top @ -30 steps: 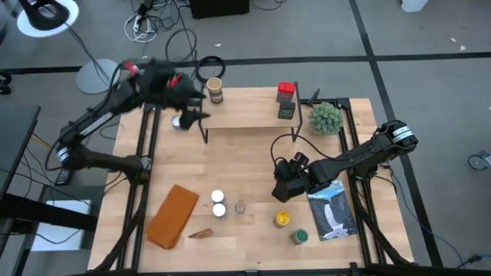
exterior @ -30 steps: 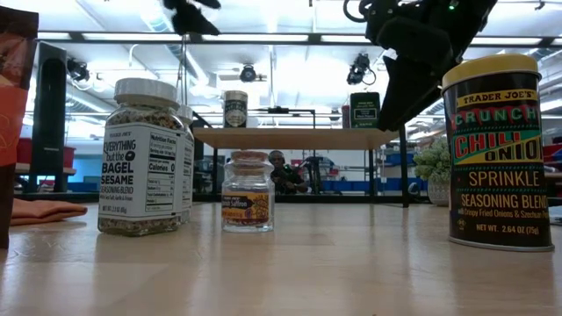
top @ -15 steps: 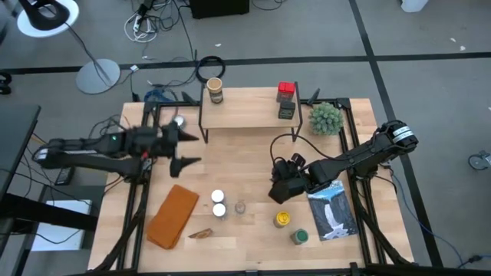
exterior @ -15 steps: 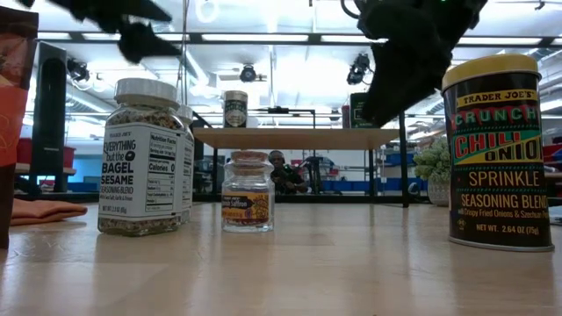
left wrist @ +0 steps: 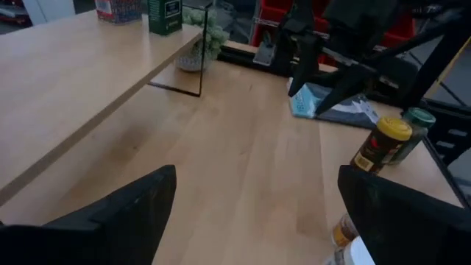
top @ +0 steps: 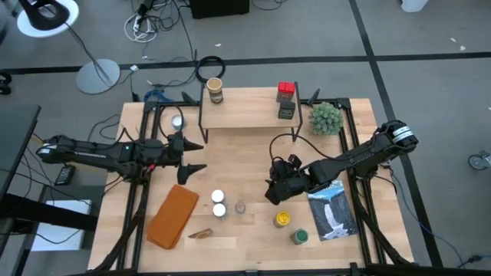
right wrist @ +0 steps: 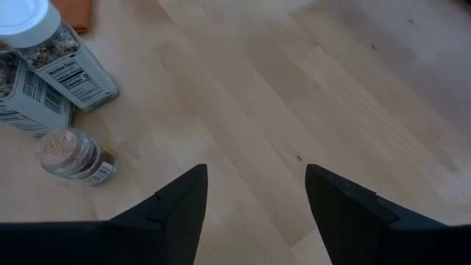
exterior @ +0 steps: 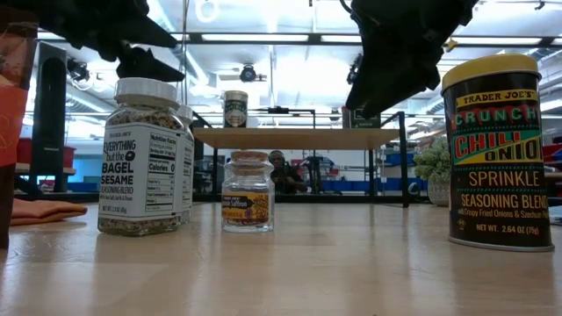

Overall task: Shelf spices
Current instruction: Put the white seasoning bottle on the shelf

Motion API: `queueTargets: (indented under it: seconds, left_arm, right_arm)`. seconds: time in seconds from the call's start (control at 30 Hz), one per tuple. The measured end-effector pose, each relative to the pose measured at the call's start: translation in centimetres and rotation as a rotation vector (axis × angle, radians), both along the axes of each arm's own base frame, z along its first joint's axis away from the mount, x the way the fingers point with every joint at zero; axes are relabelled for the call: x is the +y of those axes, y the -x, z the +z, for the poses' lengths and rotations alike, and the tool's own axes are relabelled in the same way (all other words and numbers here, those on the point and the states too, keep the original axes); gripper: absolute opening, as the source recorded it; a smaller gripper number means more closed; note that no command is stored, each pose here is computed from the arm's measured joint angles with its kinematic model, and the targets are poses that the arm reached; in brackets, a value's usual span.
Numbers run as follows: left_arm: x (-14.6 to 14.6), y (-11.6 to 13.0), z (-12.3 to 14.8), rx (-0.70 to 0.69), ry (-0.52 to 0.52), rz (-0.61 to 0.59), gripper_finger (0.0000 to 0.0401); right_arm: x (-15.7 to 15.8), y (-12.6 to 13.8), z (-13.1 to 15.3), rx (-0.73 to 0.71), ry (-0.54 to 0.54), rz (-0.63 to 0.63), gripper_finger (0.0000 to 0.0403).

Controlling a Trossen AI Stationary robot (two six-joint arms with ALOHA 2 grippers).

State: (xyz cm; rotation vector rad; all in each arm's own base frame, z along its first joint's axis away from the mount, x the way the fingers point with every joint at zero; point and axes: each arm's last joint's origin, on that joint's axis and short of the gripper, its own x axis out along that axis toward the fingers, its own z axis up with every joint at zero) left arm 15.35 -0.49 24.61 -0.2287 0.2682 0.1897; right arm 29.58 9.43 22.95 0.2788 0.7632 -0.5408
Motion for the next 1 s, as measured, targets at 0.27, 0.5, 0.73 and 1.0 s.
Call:
queueTargets:
  seconds: [0.27, 0.5, 0.73, 1.0]
  left_arm:
    - [-0.1, -0.2, 0.8, -0.091, 0.03, -0.008, 0.0383]
    - [-0.2, -0.8, 0.2, -0.031, -0.017, -0.063, 0.0383]
    - [-0.1, -1.7, -0.4, 0.006, -0.08, -0.021, 0.0383]
    - [-0.1, -1.9, -0.7, 0.022, -0.083, 0.002, 0.0383]
  right_arm:
    - [0.0, 0.0, 0.0, -0.002, 0.001, 0.002, 0.0229]
    - [0.0, -0.1, 0.0, -0.004, 0.001, 0.003, 0.0229]
    - [0.0, -0.1, 0.0, -0.005, 0.005, 0.008, 0.0229]
    - [0.0, -0.2, 0.1, -0.015, 0.003, 0.007, 0.0229]
